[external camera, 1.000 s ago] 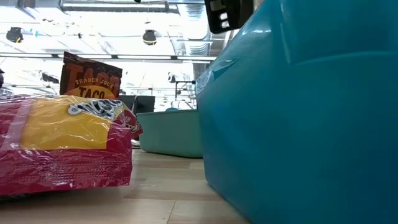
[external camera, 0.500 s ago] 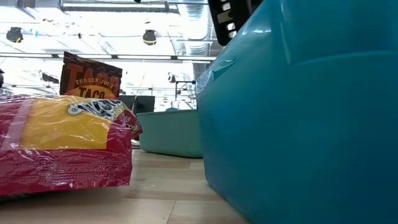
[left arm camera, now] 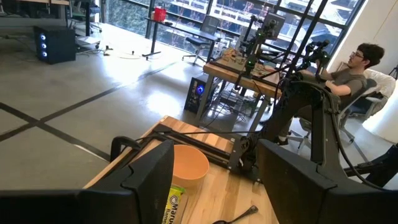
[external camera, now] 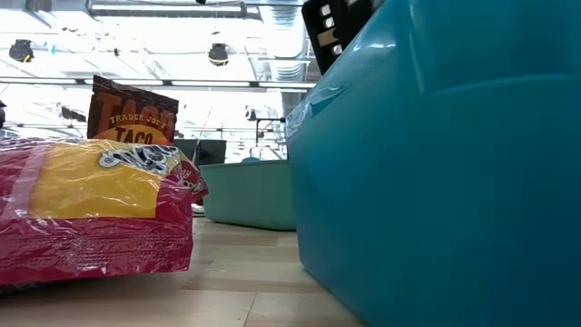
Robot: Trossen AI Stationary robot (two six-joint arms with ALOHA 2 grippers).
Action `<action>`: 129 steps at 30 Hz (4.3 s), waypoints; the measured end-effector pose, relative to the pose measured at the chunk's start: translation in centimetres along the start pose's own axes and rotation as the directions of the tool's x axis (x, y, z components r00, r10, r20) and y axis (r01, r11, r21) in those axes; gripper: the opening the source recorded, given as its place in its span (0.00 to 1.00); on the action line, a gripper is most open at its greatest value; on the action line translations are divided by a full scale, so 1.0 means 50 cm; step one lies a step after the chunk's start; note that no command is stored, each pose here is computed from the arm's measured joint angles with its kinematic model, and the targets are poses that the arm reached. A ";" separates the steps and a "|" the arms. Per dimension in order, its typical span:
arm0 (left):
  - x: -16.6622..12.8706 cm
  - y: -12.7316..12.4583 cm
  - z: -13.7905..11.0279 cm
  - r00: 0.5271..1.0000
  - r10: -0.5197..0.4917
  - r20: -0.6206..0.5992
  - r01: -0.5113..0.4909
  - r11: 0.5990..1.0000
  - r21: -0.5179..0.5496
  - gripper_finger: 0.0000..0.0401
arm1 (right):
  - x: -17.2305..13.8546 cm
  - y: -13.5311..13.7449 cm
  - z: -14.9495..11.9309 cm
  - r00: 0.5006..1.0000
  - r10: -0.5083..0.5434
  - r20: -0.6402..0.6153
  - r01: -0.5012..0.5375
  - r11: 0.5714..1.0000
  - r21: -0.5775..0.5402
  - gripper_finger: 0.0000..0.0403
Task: Pick & Place Food Item
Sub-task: Put the golden seasoning bottle into the blue bin
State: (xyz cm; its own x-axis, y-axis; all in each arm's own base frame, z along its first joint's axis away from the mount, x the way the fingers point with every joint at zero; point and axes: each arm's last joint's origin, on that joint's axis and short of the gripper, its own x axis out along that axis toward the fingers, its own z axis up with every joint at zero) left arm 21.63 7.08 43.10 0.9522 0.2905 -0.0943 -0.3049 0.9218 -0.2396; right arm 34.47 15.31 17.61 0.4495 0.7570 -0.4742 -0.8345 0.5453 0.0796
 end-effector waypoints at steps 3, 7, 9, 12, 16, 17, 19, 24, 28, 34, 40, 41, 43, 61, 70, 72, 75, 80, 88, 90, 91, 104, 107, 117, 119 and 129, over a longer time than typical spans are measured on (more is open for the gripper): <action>0.000 0.000 0.000 1.000 0.000 0.000 0.000 1.000 0.000 0.56 | 0.003 0.003 -0.001 0.999 -0.041 -0.019 0.041 0.999 0.000 0.72; 0.000 0.000 0.000 1.000 0.000 0.000 0.000 1.000 0.000 0.56 | 0.004 0.003 -0.001 0.998 -0.056 -0.024 0.057 0.998 0.039 0.72; 0.000 0.000 0.000 1.000 0.000 0.000 0.000 1.000 0.000 0.56 | 0.004 0.004 -0.001 0.998 -0.058 -0.026 0.060 0.997 0.053 0.72; 0.000 0.000 0.000 1.000 0.000 0.000 0.000 1.000 0.000 0.56 | 0.006 0.005 0.000 0.996 -0.083 -0.033 0.085 0.995 0.050 0.72; 0.000 0.000 0.000 1.000 0.000 0.000 0.000 1.000 0.000 0.56 | 0.009 0.009 0.001 0.996 -0.081 -0.035 0.083 0.994 0.069 0.72; 0.000 0.000 0.000 1.000 0.001 0.000 -0.001 1.000 0.000 0.56 | 0.010 0.012 0.001 0.996 -0.077 -0.037 0.080 0.994 0.068 0.72; 0.000 0.000 0.000 1.000 0.000 0.000 0.000 1.000 0.000 0.56 | 0.011 0.014 0.001 0.996 -0.075 -0.039 0.078 0.995 0.067 0.72; 0.000 0.000 0.000 1.000 0.001 0.000 -0.001 1.000 0.000 0.57 | 0.015 0.018 -0.003 0.996 -0.066 -0.052 0.070 0.995 0.072 0.72; 0.000 0.000 0.000 1.000 0.001 -0.001 -0.001 1.000 0.000 0.56 | 0.031 0.016 -0.023 0.994 -0.050 -0.095 0.061 0.992 0.111 0.72; 0.000 0.000 0.002 1.000 -0.002 0.009 0.002 1.000 0.000 0.56 | 0.044 0.003 -0.003 0.996 -0.054 -0.072 0.062 0.993 0.105 0.72; 0.000 -0.002 0.007 0.999 -0.008 0.037 0.008 1.000 0.001 0.56 | 0.041 0.002 -0.010 0.993 -0.046 -0.106 0.056 0.994 0.098 0.72; 0.000 -0.002 0.008 0.999 -0.009 0.040 0.009 1.000 0.001 0.56 | 0.041 0.002 -0.011 0.993 -0.044 -0.110 0.055 0.994 0.098 0.72; 0.000 -0.002 0.010 0.999 -0.012 0.050 0.012 1.000 0.002 0.56 | 0.041 0.003 -0.010 0.993 -0.043 -0.108 0.054 0.994 0.095 0.72; -0.001 -0.003 0.013 0.998 -0.016 0.066 0.016 1.000 0.002 0.56 | 0.038 -0.001 -0.015 0.991 -0.044 -0.124 0.057 0.993 0.105 0.72; -0.001 -0.003 0.013 0.998 -0.016 0.066 0.016 1.000 0.002 0.56 | 0.034 -0.004 -0.022 0.987 -0.042 -0.153 0.058 0.993 0.102 0.72; -0.001 -0.003 0.013 0.998 -0.016 0.066 0.016 1.000 0.002 0.57 | 0.034 -0.004 -0.022 0.987 -0.044 -0.153 0.060 0.993 0.102 0.72; -0.001 -0.003 0.013 0.998 -0.016 0.066 0.016 1.000 0.002 0.57 | 0.034 -0.004 -0.023 0.986 -0.047 -0.157 0.064 0.993 0.102 0.72; -0.001 -0.003 0.013 0.998 -0.016 0.066 0.016 1.000 0.002 0.56 | 0.034 -0.004 -0.025 0.985 -0.044 -0.167 0.062 0.993 0.105 0.72; -0.001 -0.003 0.013 0.998 -0.016 0.066 0.015 1.000 0.002 0.56 | 0.033 -0.005 -0.025 0.981 -0.079 -0.180 0.098 0.990 0.100 0.72; -0.001 -0.003 0.013 0.998 -0.016 0.066 0.016 1.000 0.002 0.56 | 0.034 -0.005 -0.024 0.976 -0.110 -0.188 0.129 0.987 0.091 0.72; -0.001 -0.003 0.013 0.998 -0.016 0.066 0.016 1.000 0.002 0.56 | 0.035 -0.005 -0.024 0.974 -0.123 -0.192 0.142 0.986 0.087 0.72; -0.001 -0.003 0.013 0.998 -0.016 0.065 0.016 1.000 0.002 0.56 | 0.037 -0.002 -0.022 0.972 -0.136 -0.194 0.156 0.984 0.091 0.72; -0.001 -0.003 0.013 0.998 -0.015 0.065 0.015 1.000 0.002 0.57 | 0.037 -0.002 -0.022 0.972 -0.135 -0.193 0.155 0.984 0.091 0.72; -0.001 -0.003 0.013 0.998 -0.016 0.065 0.016 1.000 0.002 0.56 | 0.038 0.000 -0.021 0.973 -0.131 -0.189 0.158 0.978 0.138 0.72; -0.001 -0.003 0.013 0.998 -0.016 0.065 0.016 1.000 0.002 0.56 | 0.038 0.000 -0.021 0.973 -0.131 -0.188 0.159 0.977 0.144 0.72; 0.000 -0.003 0.013 0.998 -0.016 0.065 0.016 1.000 0.002 0.56 | 0.038 0.000 -0.020 0.974 -0.130 -0.185 0.159 0.975 0.155 0.82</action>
State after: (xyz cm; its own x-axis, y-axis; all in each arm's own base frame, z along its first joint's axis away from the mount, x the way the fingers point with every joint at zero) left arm 21.67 7.09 43.75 0.9560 0.2921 -0.0275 -0.2900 0.9267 -0.2390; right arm 35.01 16.38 15.81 0.4872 0.6003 -0.6342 -0.6926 0.7080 0.1381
